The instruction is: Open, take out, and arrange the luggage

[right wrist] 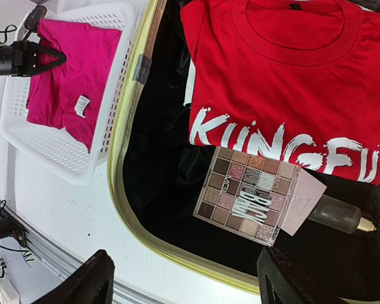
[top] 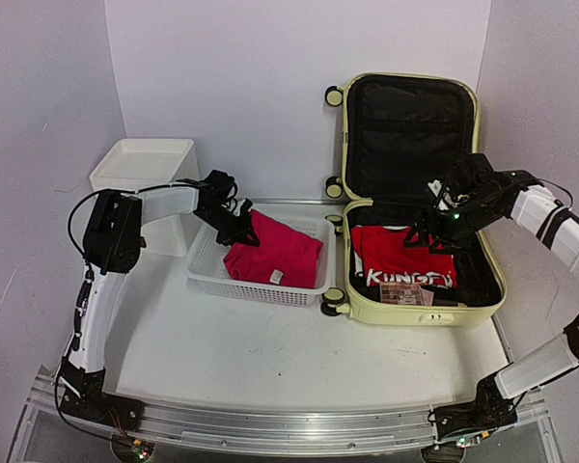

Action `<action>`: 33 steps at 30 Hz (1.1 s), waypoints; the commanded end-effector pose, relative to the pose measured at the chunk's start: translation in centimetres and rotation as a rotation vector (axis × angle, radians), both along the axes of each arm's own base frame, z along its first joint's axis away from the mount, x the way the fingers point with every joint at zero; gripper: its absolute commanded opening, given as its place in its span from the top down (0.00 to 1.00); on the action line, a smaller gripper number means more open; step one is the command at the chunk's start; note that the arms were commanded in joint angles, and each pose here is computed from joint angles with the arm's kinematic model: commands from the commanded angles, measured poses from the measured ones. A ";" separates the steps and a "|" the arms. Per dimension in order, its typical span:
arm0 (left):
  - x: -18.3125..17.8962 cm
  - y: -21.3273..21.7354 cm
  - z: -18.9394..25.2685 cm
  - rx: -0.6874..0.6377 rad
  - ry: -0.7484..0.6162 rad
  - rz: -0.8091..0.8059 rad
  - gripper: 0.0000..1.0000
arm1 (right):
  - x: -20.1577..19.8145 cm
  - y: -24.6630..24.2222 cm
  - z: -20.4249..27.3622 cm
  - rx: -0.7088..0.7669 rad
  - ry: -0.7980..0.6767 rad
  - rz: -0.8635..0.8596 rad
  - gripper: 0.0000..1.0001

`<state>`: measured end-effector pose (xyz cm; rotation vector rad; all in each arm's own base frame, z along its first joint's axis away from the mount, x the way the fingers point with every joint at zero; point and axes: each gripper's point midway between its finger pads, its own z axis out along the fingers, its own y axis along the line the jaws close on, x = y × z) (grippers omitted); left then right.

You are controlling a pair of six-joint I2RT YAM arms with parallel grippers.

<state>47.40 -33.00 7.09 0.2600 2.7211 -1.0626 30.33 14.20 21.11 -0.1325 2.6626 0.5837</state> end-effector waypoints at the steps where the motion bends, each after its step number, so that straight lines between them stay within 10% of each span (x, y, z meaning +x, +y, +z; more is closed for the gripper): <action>1: 0.0 3.1 1.6 0.131 -0.039 0.094 0.97 | 0.7 0.4 1.1 0.015 -0.027 0.000 0.21; 13: -1.6 5.2 0.6 0.345 -0.054 0.187 0.89 | 0.2 0.8 0.4 0.008 -0.009 0.012 0.21; 25: -2.2 9.3 10.7 0.838 -0.484 0.186 0.44 | 0.1 0.5 0.0 -0.019 -0.014 0.014 0.21; 33: -4.8 3.9 11.4 0.513 -0.398 0.032 0.43 | 0.2 0.1 -1.1 -0.058 0.002 0.018 0.19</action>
